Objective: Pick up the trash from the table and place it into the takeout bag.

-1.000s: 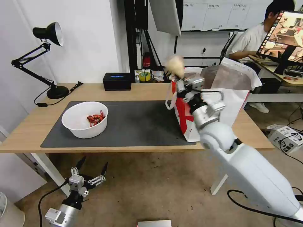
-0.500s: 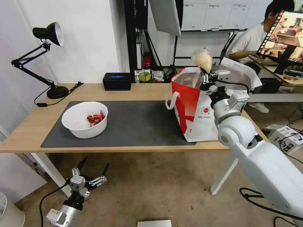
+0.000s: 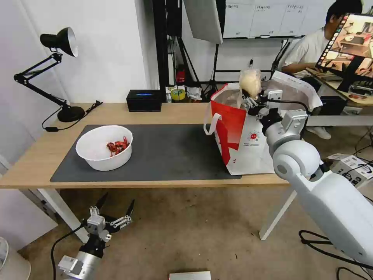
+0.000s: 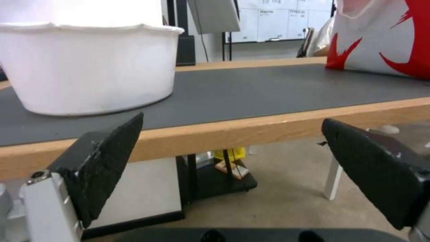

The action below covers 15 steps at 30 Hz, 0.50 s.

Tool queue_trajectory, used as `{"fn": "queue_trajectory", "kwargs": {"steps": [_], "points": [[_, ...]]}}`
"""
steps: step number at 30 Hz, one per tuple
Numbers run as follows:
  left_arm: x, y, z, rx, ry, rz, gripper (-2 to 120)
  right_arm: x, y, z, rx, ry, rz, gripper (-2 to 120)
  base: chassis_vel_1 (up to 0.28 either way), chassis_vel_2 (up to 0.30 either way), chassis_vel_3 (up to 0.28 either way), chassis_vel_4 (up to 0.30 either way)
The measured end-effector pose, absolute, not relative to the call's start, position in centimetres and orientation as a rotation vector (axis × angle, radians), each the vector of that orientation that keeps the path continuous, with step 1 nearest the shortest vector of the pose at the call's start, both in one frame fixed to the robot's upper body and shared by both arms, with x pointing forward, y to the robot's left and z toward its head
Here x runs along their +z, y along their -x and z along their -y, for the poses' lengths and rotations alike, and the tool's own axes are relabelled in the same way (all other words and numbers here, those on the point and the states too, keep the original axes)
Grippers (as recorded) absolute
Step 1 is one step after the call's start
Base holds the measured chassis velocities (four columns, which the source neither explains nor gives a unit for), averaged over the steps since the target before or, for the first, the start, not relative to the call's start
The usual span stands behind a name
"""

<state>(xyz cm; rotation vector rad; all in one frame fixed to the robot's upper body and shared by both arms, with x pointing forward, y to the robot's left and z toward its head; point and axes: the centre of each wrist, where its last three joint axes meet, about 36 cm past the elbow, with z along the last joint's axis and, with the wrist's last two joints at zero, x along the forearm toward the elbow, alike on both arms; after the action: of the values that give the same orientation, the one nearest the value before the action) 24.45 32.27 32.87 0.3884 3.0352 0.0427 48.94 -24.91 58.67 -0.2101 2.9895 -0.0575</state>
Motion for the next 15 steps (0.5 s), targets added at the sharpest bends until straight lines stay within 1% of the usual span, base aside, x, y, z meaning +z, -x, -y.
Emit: {"fn": "queue_trajectory", "kwargs": {"steps": [1, 5, 6, 8, 9, 15], "points": [[32.87, -24.45, -32.27, 0.043, -0.388, -3.035, 100, 58.67, -48.94, 24.91, -0.058, 0.21, -2.989, 69, 0.0, 0.0, 0.0, 0.0], [32.85, -24.53, -32.45, 0.049, -0.388, -3.035, 100, 58.64, -49.22, 24.87, -0.055, 0.209, -3.001, 88, 0.0, 0.0, 0.0, 0.0], [32.85, -24.53, -32.45, 0.049, -0.388, -3.035, 100, 58.64, -49.22, 24.87, -0.055, 0.209, -3.001, 88, 0.0, 0.0, 0.0, 0.0], [32.82, -24.58, -32.48, 0.05, -0.387, -3.035, 100, 58.58, -49.26, 24.76, -0.048, 0.206, -3.008, 97, 0.0, 0.0, 0.0, 0.0], [32.77, -24.57, -32.49, 0.051, -0.386, -3.036, 100, 58.55, -49.26, 24.7, -0.041, 0.204, -3.014, 99, 0.0, 0.0, 0.0, 0.0], [32.66, -24.58, -32.48, 0.05, -0.384, -3.036, 100, 58.52, -49.24, 24.63, -0.038, 0.203, -3.026, 100, 0.0, 0.0, 0.0, 0.0]]}}
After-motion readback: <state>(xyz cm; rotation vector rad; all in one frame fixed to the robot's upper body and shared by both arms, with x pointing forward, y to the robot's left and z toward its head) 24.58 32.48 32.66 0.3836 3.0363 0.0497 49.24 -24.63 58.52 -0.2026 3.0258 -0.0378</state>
